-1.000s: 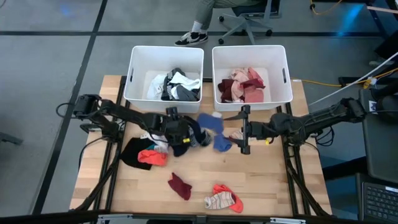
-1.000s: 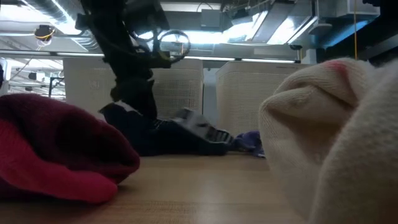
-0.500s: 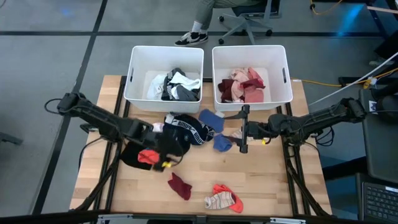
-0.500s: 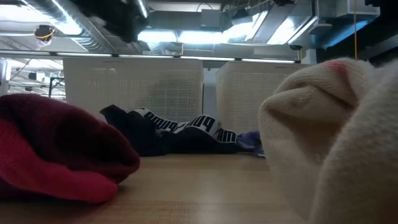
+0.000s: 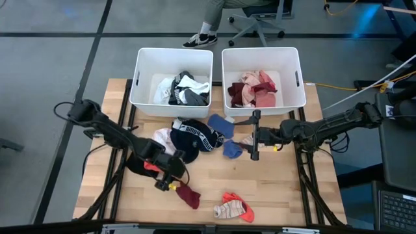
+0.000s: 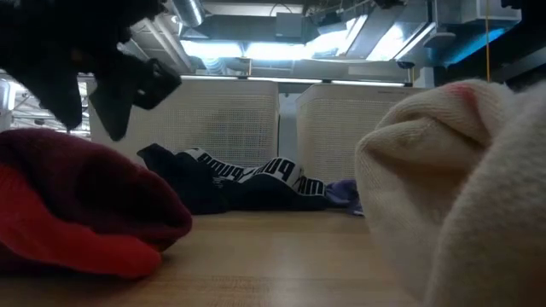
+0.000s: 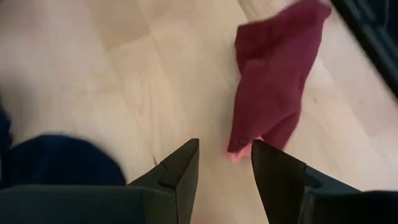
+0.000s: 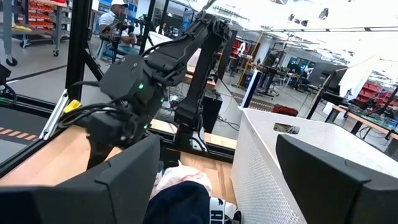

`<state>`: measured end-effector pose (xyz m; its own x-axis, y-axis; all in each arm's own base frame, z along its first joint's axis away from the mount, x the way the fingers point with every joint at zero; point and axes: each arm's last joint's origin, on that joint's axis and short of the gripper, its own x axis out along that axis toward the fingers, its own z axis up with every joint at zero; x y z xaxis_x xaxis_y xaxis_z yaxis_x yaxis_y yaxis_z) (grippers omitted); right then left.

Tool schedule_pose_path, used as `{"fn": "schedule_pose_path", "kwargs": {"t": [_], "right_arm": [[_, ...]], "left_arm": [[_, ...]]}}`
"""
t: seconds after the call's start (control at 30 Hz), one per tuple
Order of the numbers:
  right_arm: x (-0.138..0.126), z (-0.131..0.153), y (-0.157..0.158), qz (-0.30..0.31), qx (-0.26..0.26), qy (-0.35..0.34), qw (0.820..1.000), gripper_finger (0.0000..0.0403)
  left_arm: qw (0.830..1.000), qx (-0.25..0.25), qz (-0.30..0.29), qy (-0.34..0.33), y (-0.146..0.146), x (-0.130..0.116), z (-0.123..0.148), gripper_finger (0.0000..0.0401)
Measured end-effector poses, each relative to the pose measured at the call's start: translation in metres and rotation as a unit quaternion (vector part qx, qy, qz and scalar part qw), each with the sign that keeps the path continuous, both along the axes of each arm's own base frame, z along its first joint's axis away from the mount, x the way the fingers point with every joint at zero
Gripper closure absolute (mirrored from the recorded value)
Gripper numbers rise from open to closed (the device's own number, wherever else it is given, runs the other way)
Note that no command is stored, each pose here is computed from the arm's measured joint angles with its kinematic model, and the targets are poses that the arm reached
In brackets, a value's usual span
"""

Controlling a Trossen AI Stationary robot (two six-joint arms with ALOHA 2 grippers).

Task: Sort clothes
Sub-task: Put the maroon sock into the right white laundry bin

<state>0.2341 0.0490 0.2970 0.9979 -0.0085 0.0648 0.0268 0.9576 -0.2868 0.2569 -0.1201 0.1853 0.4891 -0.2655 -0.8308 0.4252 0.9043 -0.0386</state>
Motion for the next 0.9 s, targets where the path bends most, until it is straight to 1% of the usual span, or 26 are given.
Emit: {"fn": "schedule_pose_path", "kwargs": {"t": [0.2, 0.33, 0.47, 0.57, 0.7, 0.73, 0.77, 0.9], "right_arm": [[0.000, -0.002, 0.000, 0.000, -0.002, 0.010, 1.000, 0.0080], [0.000, -0.002, 0.000, 0.000, -0.003, 0.010, 1.000, 0.0080], [0.000, -0.002, 0.000, 0.000, -0.003, 0.010, 1.000, 0.0080], [0.000, -0.002, 0.000, 0.000, -0.003, 0.010, 1.000, 0.0080], [0.000, -0.002, 0.000, 0.000, -0.003, 0.010, 1.000, 0.0080], [0.000, -0.002, 0.000, 0.000, -0.003, 0.010, 1.000, 0.0080], [0.000, -0.002, 0.000, 0.000, -0.003, 0.010, 1.000, 0.0080], [0.000, -0.002, 0.000, 0.000, -0.003, 0.013, 1.000, 0.0080]], "left_arm": [[0.998, 0.022, -0.046, 0.023, -0.008, 0.006, -0.026, 0.0270], [0.998, 0.004, -0.062, 0.023, -0.012, 0.013, -0.037, 0.0270], [0.997, 0.007, -0.076, 0.014, -0.014, 0.017, -0.042, 0.0276], [0.997, 0.006, -0.072, 0.015, -0.011, 0.017, -0.042, 0.0306], [0.997, -0.015, -0.065, 0.028, -0.007, 0.018, -0.041, 0.0377], [0.997, -0.018, -0.065, 0.029, -0.005, 0.019, -0.041, 0.0388], [0.998, -0.020, -0.060, 0.031, -0.004, 0.019, -0.041, 0.0393], [0.998, -0.017, -0.047, 0.035, 0.002, 0.018, -0.034, 0.0389]]}}
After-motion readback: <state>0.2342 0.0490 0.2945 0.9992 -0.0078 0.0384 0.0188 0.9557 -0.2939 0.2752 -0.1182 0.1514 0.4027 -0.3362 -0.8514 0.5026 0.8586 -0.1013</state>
